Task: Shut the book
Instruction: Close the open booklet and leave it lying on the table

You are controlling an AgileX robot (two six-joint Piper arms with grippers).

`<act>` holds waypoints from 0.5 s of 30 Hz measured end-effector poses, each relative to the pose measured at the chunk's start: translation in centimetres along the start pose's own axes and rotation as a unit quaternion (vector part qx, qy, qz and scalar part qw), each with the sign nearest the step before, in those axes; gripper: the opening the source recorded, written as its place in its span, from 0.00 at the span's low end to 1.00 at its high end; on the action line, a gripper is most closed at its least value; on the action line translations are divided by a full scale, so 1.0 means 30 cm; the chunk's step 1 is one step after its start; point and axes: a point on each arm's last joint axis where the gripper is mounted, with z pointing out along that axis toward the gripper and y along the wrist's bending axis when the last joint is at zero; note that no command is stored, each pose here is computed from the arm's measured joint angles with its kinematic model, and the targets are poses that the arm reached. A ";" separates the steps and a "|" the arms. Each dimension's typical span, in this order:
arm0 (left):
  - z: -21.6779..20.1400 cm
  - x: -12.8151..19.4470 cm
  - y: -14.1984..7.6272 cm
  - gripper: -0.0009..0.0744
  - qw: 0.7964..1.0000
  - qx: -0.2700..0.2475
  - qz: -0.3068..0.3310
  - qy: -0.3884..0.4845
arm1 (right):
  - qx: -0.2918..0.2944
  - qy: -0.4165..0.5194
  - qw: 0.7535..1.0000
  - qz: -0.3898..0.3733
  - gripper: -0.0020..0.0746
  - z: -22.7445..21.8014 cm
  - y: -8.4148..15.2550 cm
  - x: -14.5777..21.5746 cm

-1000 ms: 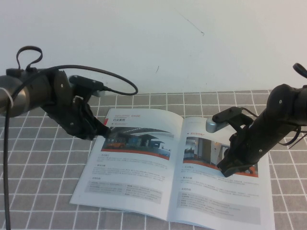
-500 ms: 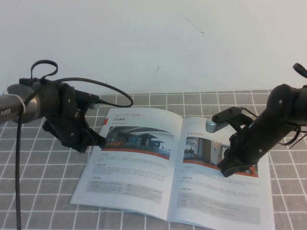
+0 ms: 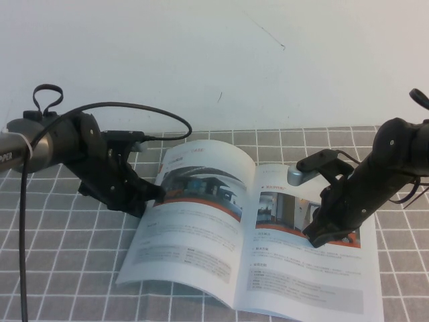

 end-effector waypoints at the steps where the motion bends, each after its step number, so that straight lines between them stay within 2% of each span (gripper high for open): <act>1: 0.002 -0.001 -0.008 0.01 1.000 0.014 -0.009 -0.001 | 0.000 0.000 1.000 0.000 0.02 0.000 0.000 0.000; 8: 0.014 -0.003 -0.062 0.01 0.993 0.113 -0.037 -0.002 | -0.003 0.003 1.000 0.003 0.02 0.011 -0.002 0.001; 15: -0.012 -0.016 -0.133 0.01 0.970 0.238 -0.057 -0.016 | -0.021 -0.002 1.000 0.013 0.02 0.027 -0.009 -0.004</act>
